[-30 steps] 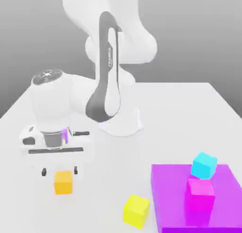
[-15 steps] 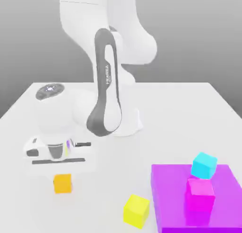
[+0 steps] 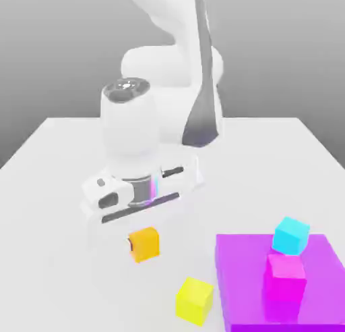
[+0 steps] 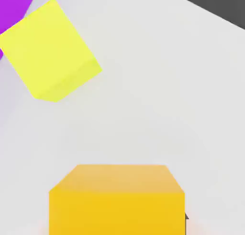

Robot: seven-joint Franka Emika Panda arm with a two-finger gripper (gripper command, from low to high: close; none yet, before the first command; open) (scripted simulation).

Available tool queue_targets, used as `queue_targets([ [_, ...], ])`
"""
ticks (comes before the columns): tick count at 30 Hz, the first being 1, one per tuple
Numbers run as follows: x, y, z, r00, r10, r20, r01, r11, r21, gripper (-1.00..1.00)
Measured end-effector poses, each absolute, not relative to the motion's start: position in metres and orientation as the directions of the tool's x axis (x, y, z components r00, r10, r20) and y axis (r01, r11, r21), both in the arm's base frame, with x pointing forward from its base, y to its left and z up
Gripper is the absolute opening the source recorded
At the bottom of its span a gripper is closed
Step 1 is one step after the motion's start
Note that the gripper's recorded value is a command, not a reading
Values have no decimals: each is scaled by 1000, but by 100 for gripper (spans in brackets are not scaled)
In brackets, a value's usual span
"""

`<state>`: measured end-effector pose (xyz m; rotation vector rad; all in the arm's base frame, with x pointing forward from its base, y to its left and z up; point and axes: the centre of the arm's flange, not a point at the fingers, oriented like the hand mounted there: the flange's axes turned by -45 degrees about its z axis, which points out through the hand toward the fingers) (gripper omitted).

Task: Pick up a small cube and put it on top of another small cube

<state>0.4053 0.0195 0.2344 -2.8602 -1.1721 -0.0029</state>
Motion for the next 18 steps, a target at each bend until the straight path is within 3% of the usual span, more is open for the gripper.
queue_targets([
  [8, 371, 204, 302, 97, 995, 10, 995, -97, -12, -100],
  [13, 358, 231, 259, -6, 1000, 1, 1000, 6, -3, -100],
  [14, 357, 231, 251, -8, 1000, 0, 1000, 8, -3, 100],
  [18, 357, 231, 251, -9, 1000, 0, 1000, 9, -3, 100],
])
